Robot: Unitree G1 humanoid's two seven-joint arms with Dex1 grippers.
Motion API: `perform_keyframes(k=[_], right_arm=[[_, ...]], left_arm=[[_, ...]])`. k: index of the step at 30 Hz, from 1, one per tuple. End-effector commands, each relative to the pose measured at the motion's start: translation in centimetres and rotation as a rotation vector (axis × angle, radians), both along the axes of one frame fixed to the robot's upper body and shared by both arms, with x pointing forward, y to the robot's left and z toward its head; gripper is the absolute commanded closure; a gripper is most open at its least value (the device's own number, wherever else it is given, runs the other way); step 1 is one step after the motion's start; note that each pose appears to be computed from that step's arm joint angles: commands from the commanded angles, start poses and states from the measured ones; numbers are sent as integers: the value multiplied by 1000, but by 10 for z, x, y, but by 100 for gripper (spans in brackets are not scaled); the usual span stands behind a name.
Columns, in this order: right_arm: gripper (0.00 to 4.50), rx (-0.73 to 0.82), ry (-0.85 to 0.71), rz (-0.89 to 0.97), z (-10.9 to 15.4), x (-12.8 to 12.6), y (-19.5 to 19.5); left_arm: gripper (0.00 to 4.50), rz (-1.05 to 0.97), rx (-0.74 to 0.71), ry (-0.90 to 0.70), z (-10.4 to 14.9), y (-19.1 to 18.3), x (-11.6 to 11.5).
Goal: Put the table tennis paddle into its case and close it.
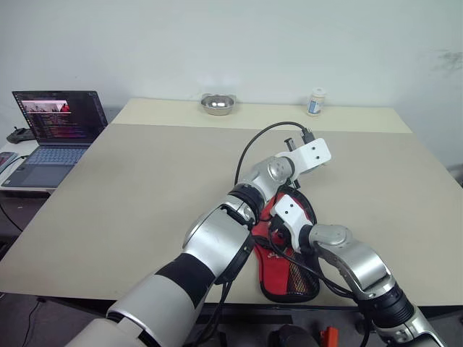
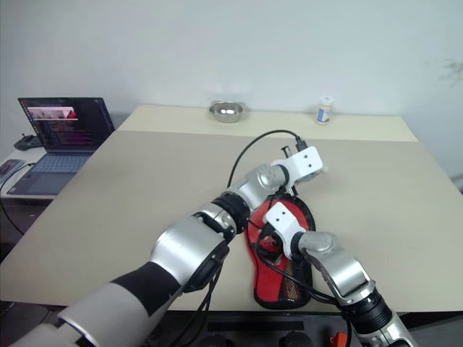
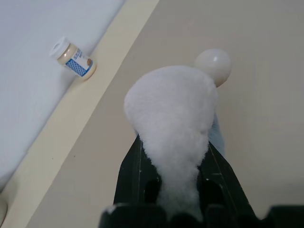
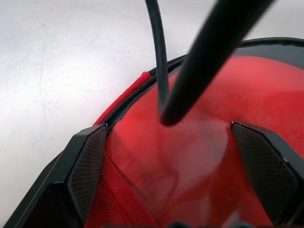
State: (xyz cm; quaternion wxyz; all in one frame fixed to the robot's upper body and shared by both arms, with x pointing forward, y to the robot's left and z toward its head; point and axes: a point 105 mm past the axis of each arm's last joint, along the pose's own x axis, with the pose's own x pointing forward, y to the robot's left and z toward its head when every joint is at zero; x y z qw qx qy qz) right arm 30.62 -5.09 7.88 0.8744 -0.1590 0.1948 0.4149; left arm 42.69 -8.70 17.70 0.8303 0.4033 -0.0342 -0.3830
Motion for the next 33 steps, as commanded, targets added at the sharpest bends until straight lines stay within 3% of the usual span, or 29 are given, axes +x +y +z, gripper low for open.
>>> perform_keyframes(k=[1,10,22,28,33], right_arm=[[0,-94,257,-7,-60,-28,-5],[0,-94,250,-17,-60,-25,-6],[0,-94,216,-31,-52,-14,-7],[0,-81,187,-41,-44,-7,-7],[0,-53,123,-23,-18,-6,-6]], left_arm=[[419,-216,-52,-91,35,-64,-39],[419,-284,-24,29,9,-70,-52],[1,-408,44,206,-22,-57,-62],[1,-371,-14,239,-17,-38,-49],[1,-238,-115,188,11,-3,-17]])
